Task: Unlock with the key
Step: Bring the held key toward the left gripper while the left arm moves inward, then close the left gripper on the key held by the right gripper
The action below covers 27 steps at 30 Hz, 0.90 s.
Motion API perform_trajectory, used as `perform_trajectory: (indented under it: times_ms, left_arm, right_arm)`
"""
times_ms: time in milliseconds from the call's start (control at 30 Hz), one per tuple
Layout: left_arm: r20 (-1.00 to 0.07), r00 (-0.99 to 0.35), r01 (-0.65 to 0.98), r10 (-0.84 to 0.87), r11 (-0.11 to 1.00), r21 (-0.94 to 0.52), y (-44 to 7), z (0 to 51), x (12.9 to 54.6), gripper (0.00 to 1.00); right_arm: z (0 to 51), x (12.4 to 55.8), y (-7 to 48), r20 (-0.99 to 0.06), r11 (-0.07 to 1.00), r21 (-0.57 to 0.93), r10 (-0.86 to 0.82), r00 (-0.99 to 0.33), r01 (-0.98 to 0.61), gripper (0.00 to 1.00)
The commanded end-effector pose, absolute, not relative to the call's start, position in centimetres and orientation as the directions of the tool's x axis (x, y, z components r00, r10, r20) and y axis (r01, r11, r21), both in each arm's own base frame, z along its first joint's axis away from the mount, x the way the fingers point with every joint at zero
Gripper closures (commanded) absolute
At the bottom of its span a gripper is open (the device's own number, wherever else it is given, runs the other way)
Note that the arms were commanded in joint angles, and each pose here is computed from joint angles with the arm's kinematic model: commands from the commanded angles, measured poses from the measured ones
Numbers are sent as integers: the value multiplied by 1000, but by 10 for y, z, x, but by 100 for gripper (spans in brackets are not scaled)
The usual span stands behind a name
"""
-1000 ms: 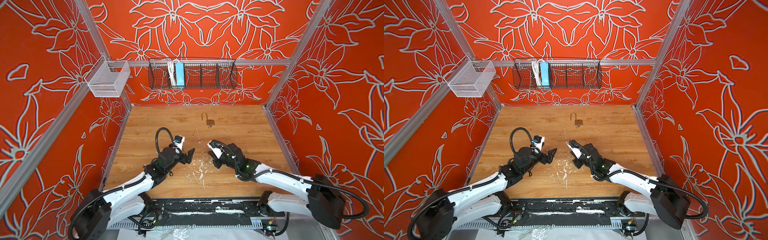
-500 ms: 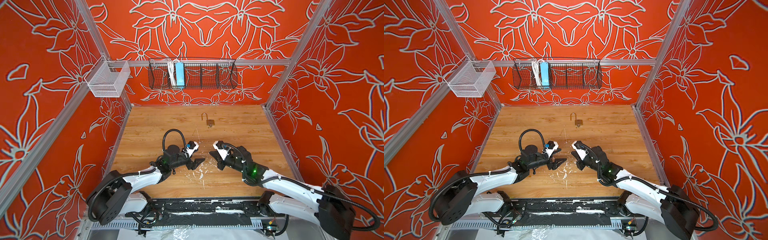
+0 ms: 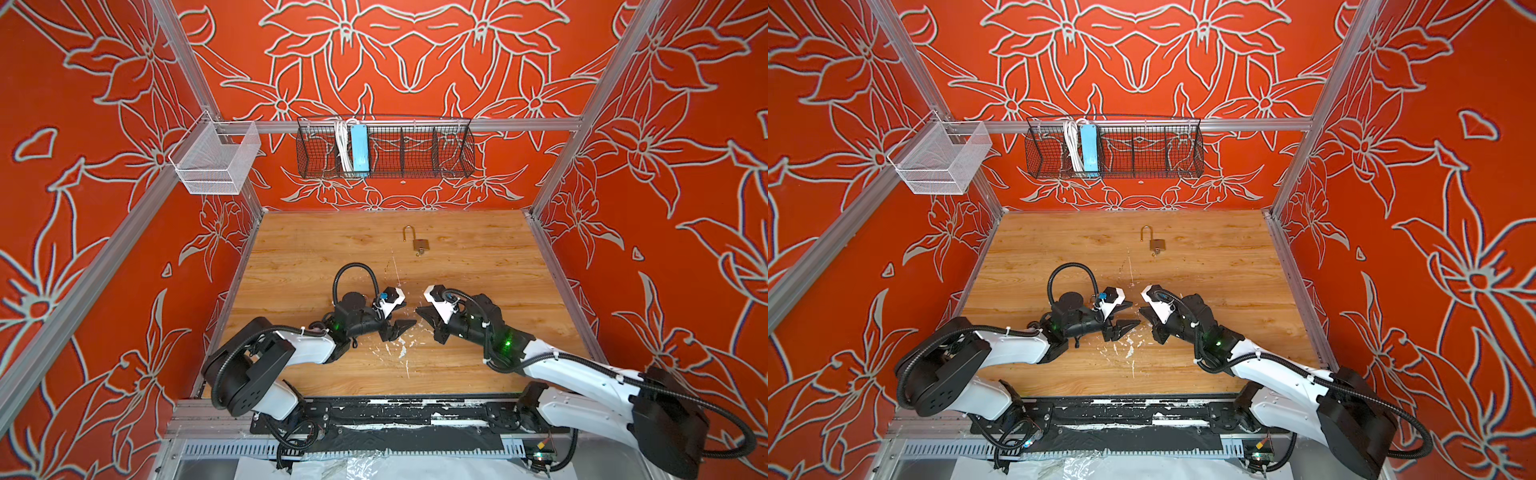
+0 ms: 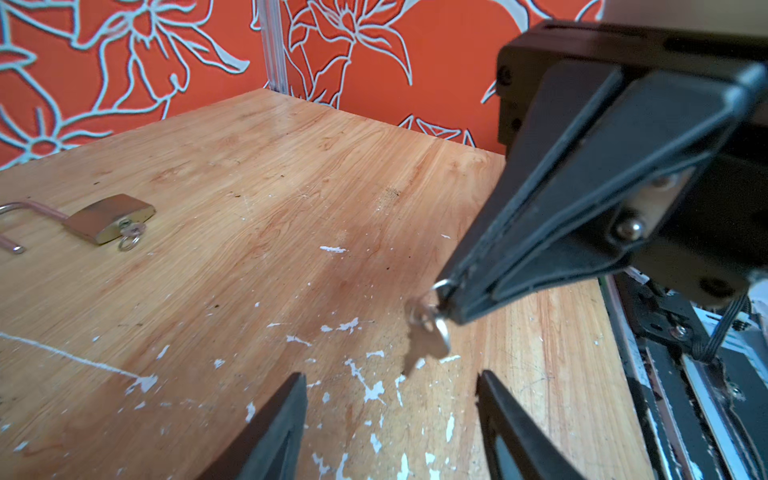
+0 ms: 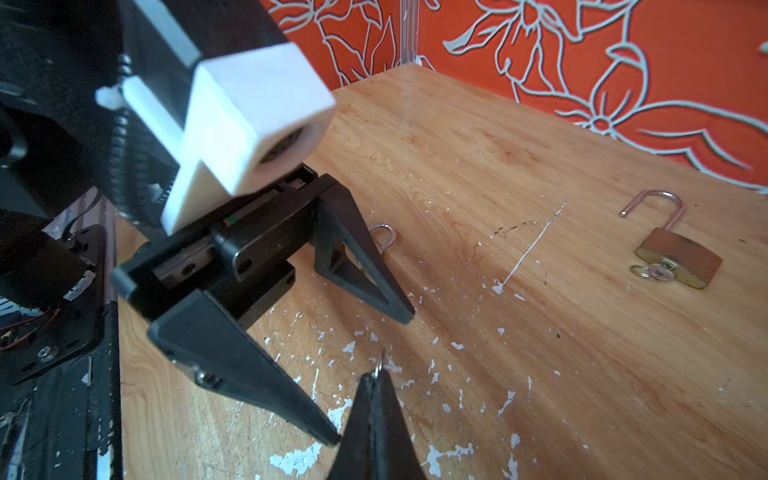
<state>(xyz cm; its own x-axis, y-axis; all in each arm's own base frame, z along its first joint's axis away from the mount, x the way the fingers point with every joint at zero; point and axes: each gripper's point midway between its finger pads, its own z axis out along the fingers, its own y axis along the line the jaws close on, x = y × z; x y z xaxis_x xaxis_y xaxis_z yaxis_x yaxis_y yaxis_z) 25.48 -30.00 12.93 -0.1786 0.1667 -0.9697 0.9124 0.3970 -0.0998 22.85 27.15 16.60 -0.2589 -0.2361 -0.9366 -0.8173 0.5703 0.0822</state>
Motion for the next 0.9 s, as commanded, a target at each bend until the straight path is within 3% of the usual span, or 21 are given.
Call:
perform_trajectory:
  times_ms: [0, 267, 400, 867]
  left_arm:
    - [-987, -109, 913, 118, 405, -52, -307, 144, 260, 37]
    - [-988, -102, 890, 115, 455, -39, -304, 143, 267, 48]
    - [-986, -111, 894, 121, 446, -46, -306, 141, 267, 61]
    - [-982, -123, 890, 142, 454, -45, -309, 134, 271, 65]
  right_arm:
    - [180, 228, 279, -948, 540, 97, -205, -242, -836, 100]
    - [180, 229, 278, -950, 545, 96, -200, -240, -833, 100]
    - [179, 229, 277, -950, 547, 92, -202, -238, -832, 100]
    - [184, 227, 276, -956, 543, 101, -180, -233, -834, 100]
